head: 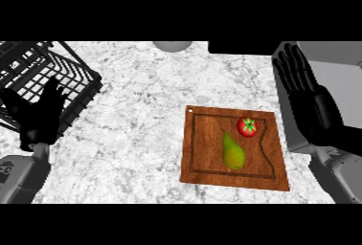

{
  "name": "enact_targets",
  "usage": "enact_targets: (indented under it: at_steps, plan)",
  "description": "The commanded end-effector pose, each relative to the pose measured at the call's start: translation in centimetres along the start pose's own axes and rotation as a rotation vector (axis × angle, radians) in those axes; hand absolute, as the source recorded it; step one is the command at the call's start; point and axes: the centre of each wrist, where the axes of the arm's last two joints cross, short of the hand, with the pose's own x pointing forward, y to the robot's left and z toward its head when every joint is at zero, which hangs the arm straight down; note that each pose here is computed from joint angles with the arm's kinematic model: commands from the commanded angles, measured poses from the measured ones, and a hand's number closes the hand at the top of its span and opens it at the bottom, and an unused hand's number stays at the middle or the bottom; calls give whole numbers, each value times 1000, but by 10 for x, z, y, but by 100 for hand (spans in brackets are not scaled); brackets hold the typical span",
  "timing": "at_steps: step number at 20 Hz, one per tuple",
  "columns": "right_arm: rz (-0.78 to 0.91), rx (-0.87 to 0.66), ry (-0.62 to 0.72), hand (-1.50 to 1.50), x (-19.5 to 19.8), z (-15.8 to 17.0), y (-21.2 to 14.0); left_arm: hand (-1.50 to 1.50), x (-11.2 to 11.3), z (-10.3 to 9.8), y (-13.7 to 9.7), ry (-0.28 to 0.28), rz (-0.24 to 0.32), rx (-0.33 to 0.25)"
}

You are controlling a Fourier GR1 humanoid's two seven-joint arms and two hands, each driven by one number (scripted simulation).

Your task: Pick the pear from the cutting board and place it in the cardboard box

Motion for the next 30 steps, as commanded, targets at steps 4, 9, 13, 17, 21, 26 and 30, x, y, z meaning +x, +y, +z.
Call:
enact_targets:
  at_steps: [4,9,13,17,21,26,30]
  plan:
    - [175,-282,61,-150,-42,97,-33,0,-14,11,17,-105,-241,-88]
    - [430,-762,306,-150,-74,183,-87,0,-33,24,21,-111,-328,-154]
    - [523,-622,25,-150,-68,235,-45,0,-51,39,9,-146,-379,-226]
    - [692,-418,120,-150,-57,290,-30,0,-42,35,3,-178,-387,-264]
    - [777,-408,246,-150,-25,304,-17,0,-44,32,-5,-200,-402,-289]
    - [753,-337,369,-150,24,300,5,0,-55,42,-1,-197,-414,-321]
    - [790,-314,452,-150,49,294,25,0,-36,36,-21,-218,-403,-333]
